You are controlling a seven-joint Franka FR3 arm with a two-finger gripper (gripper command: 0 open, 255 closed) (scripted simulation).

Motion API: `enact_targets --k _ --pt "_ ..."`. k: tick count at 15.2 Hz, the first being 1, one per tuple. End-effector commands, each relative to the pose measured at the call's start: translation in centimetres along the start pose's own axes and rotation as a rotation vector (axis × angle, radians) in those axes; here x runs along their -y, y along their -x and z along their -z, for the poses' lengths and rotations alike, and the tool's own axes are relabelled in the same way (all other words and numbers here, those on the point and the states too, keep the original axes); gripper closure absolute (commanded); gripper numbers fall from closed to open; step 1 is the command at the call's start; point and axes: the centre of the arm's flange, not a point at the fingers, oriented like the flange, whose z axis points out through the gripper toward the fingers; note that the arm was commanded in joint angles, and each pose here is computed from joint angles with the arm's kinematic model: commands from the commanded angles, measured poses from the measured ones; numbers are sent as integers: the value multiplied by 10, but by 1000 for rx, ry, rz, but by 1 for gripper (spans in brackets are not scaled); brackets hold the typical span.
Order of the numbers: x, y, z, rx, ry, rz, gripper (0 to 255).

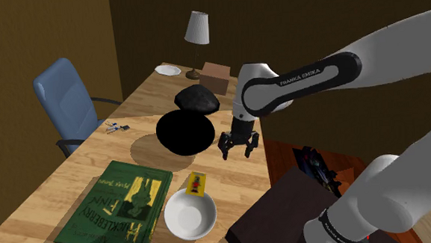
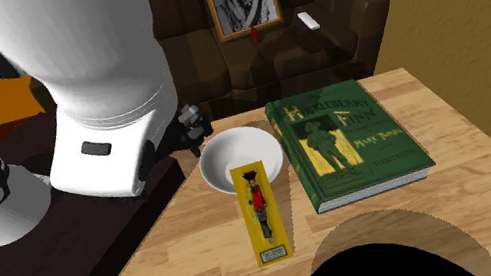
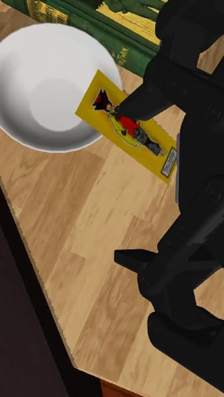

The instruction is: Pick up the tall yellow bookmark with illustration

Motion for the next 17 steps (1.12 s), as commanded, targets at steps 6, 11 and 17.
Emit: enact_targets --k 6,11,17 --pt "41 -34 -77 76 -35 -155 0" --pt "68 -60 -132 130 -59 -264 0" --pt "99 -91 -199 195 -89 -394 0"
